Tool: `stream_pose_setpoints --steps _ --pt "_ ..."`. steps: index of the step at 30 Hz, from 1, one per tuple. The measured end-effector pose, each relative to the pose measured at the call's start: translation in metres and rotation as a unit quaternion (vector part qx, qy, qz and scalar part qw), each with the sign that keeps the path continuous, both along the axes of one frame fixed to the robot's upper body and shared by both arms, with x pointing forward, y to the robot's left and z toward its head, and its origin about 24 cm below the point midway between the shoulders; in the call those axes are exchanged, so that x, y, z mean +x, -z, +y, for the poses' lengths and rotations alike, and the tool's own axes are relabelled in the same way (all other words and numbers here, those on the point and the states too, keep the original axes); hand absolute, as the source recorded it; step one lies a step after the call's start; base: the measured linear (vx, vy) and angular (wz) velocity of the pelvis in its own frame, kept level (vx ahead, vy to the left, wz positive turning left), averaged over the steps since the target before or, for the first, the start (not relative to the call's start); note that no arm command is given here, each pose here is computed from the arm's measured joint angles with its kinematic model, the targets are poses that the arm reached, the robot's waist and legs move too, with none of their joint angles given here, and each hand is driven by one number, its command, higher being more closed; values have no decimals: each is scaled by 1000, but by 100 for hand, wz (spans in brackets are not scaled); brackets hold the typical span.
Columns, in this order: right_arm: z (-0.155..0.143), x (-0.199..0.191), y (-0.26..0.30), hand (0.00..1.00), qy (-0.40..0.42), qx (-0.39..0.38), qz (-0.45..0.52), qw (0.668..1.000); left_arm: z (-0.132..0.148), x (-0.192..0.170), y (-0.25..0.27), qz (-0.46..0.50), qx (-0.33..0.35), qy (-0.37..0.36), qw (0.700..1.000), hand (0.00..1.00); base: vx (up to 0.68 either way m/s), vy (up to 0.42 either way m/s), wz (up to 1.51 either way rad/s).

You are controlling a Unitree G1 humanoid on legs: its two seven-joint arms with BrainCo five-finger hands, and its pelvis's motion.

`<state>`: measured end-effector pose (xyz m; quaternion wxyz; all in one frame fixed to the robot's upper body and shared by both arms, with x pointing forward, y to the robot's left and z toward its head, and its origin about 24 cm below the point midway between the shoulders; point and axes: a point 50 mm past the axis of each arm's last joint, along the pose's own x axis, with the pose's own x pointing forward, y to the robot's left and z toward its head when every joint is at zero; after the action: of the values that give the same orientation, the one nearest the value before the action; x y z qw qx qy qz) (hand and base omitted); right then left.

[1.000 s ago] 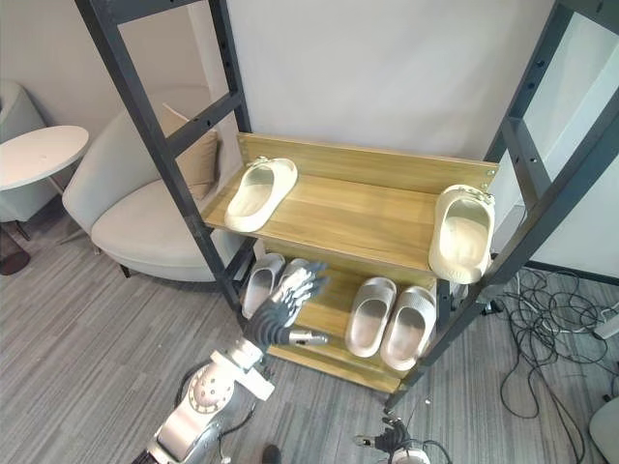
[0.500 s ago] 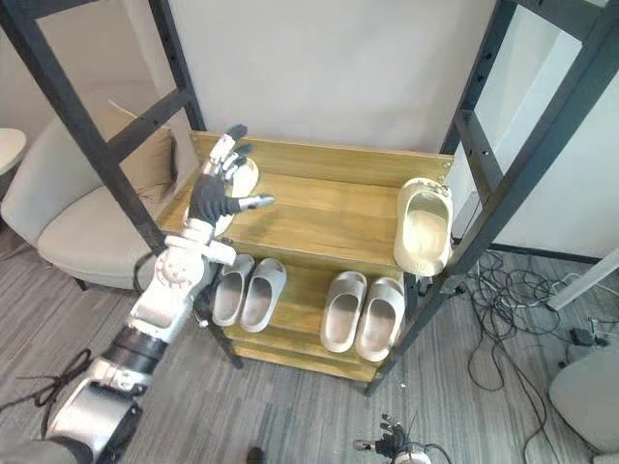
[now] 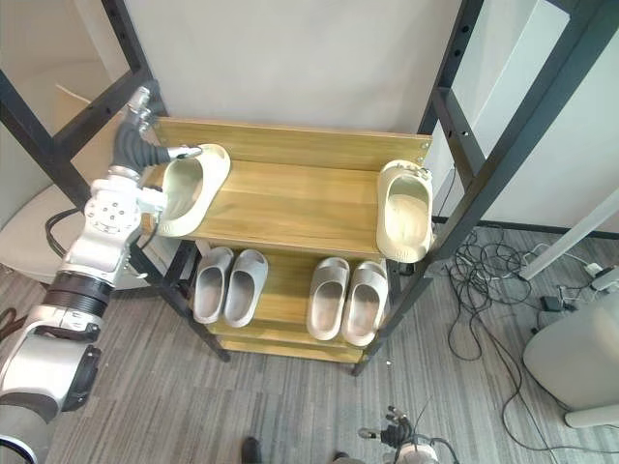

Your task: Organize the slippers on the shoe rack

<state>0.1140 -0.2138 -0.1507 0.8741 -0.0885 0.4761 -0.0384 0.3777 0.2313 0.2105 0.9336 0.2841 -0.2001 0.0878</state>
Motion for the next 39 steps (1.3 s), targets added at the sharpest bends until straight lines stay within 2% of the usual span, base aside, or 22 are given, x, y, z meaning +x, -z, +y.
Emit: stream_pose_setpoints --steps 8,17,35,36,39 --pt "9 8 -1 0 -1 9 -11 1000 20 8 13 53 25 -55 997 0 0 0 0" --pt "12 6 1 0 -2 10 -6 1000 29 13 21 98 99 -93 986 0 -20 1 -1" --pt "27 14 2 0 12 32 -12 999 34 19 13 112 106 -115 981 0 -19 3 -4" --pt "27 14 2 0 12 32 -12 999 35 20 12 114 105 -117 981 100 -55 10 -12" --pt "27 14 2 0 12 32 -12 999 36 20 12 115 103 -119 981 100 -48 14 -16"
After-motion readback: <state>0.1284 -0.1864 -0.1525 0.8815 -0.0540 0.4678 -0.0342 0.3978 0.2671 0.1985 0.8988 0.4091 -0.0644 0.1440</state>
